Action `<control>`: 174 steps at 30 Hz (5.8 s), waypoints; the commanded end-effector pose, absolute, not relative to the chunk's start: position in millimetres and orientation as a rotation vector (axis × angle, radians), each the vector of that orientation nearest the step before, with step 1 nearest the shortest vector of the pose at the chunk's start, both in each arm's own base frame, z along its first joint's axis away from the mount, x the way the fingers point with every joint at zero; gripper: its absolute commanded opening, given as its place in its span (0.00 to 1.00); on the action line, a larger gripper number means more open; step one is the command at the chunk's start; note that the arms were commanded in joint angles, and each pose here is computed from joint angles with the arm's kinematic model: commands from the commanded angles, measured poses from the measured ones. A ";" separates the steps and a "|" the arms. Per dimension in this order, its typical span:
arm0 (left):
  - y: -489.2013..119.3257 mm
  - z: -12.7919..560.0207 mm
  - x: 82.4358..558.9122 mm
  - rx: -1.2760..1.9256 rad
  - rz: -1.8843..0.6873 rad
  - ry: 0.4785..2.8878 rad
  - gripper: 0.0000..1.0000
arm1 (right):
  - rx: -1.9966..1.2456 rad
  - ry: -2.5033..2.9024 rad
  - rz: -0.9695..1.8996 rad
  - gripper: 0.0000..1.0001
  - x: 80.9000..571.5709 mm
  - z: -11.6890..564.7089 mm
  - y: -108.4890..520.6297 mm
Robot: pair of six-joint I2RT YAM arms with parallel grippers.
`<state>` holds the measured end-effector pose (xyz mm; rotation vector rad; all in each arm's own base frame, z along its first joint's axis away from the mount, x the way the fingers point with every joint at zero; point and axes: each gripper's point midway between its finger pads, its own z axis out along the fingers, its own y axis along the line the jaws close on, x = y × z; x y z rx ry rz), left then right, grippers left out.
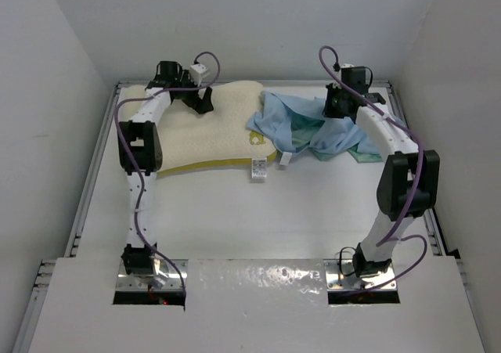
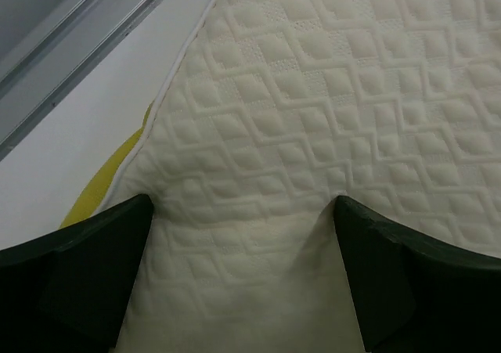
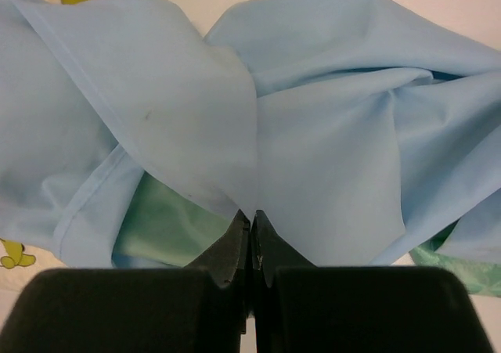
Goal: Put the pillow into the pillowcase
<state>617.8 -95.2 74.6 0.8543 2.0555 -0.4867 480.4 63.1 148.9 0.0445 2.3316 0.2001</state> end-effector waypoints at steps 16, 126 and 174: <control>-68.8 100.0 564.7 0.895 -0.296 2.091 0.00 | 0.075 2.250 0.217 0.00 504.0 189.0 71.5; -233.5 23.1 326.8 1.825 -0.160 1.864 0.10 | -0.041 2.279 0.333 0.88 466.8 61.3 141.6; -282.7 131.3 435.8 1.351 -0.251 1.910 0.00 | -0.151 2.046 0.296 0.35 369.5 162.2 160.0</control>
